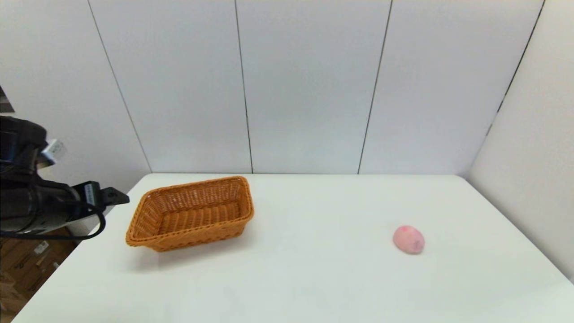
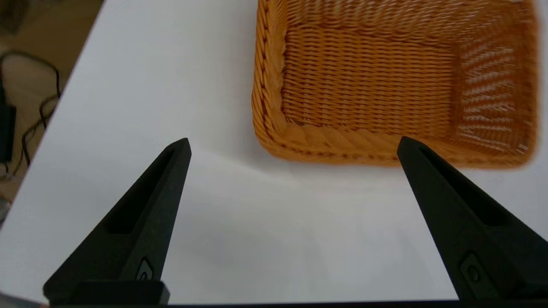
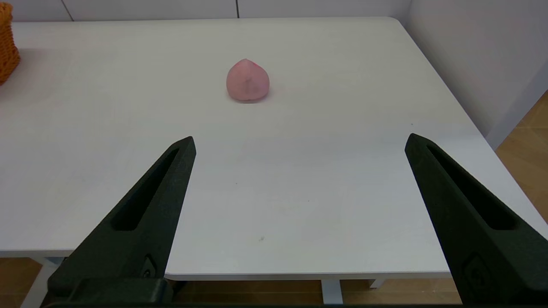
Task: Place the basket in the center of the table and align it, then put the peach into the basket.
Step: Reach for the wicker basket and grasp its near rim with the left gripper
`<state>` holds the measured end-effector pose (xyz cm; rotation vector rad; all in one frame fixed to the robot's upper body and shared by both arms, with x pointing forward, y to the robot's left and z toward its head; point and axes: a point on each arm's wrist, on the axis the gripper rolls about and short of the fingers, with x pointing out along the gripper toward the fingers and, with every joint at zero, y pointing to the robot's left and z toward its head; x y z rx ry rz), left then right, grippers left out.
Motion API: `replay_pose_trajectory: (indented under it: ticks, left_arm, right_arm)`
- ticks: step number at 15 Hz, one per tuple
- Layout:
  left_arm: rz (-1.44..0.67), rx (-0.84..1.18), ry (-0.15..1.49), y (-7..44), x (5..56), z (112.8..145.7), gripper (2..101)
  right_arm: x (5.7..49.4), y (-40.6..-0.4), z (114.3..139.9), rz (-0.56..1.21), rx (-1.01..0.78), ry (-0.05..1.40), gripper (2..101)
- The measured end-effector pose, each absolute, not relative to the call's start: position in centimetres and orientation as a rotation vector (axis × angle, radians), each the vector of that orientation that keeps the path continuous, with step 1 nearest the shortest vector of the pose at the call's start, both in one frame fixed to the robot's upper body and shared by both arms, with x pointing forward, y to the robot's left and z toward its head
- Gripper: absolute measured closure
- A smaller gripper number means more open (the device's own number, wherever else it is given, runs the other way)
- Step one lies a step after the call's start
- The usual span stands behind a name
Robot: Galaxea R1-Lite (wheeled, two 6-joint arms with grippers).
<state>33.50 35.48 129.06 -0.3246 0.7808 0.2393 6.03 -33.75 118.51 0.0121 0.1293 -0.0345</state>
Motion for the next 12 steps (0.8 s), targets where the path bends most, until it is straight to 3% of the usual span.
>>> replay_pose_trajectory:
  ticks: [7,12]
  left_arm:
    - [0.298,-0.357,1.019,37.4,42.6,120.9,5.4]
    - [0.27,-0.389,1.065,38.2,45.6,118.1,5.4]
  right_arm:
    - [6.0,-33.7,118.5,-0.035,0.013,0.129,5.2]
    - [6.0,-33.7,118.5,-0.035,0.013,0.129,5.2]
